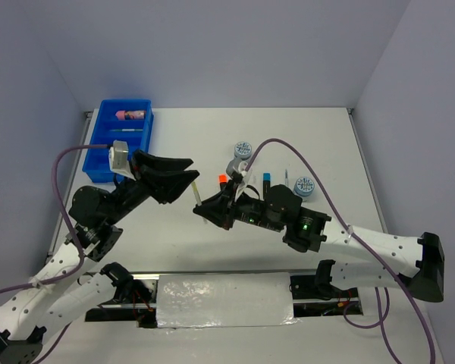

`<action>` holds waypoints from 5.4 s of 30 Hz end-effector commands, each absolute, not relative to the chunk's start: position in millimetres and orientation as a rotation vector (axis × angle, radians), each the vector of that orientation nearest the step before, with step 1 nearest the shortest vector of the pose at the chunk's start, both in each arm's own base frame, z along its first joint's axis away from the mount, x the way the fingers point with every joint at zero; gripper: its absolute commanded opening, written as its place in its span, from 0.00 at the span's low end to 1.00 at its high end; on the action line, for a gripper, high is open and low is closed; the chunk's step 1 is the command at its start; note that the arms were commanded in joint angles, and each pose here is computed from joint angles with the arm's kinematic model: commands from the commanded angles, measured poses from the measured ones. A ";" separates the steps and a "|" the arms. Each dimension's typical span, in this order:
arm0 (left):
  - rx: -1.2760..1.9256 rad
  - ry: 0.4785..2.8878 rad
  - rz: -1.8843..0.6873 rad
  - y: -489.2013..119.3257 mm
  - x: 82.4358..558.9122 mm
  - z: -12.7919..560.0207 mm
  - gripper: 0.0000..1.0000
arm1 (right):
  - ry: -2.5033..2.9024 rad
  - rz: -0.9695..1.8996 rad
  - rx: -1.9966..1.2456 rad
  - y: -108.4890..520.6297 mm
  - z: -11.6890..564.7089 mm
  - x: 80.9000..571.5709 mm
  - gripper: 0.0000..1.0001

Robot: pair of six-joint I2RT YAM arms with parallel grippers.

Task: Sort the stationery into containers
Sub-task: Close the pen cap on the pen, then place the pen in the storage box, then pick up the pen from the center of the board.

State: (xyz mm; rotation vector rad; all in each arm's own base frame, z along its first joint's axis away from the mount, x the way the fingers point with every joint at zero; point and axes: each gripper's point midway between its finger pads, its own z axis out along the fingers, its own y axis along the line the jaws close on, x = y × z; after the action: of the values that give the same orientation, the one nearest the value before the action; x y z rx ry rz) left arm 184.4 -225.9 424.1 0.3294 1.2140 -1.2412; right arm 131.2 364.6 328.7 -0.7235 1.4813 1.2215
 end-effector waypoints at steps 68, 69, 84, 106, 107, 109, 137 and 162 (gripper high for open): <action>-0.907 1.497 -0.491 -56.7 383.9 317.6 0.00 | 1.740 0.826 -0.205 252.1 285.5 203.6 1.00; -0.906 1.478 -0.568 -56.2 399.9 322.0 0.00 | 1.743 0.819 -0.205 247.7 283.6 202.1 1.00; -1.063 1.288 -0.506 97.1 556.3 245.6 0.03 | 1.828 0.933 -0.333 260.0 230.8 176.4 1.00; -1.047 1.295 -0.442 115.9 595.4 172.0 0.23 | 1.816 0.952 -0.447 274.5 232.5 172.4 1.00; -1.051 1.298 -0.442 115.1 594.9 166.5 0.25 | 1.821 0.950 -0.460 275.9 230.4 172.2 1.00; -1.056 1.293 -0.437 117.3 595.8 164.0 0.27 | 1.823 0.948 -0.472 277.6 230.9 172.0 1.00; -0.938 1.438 -0.318 68.9 541.7 339.8 0.99 | 2.172 0.466 -0.092 201.2 166.4 265.2 1.00; -0.285 2.131 -0.230 -67.3 265.0 223.0 0.99 | 2.568 -0.307 0.136 85.4 79.4 376.0 0.40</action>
State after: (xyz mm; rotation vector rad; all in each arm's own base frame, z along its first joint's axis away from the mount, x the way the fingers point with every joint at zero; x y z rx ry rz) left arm 267.8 -69.4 226.8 -0.3466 2.1180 -0.2651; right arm 370.7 103.1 72.1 0.1032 2.5790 -0.1922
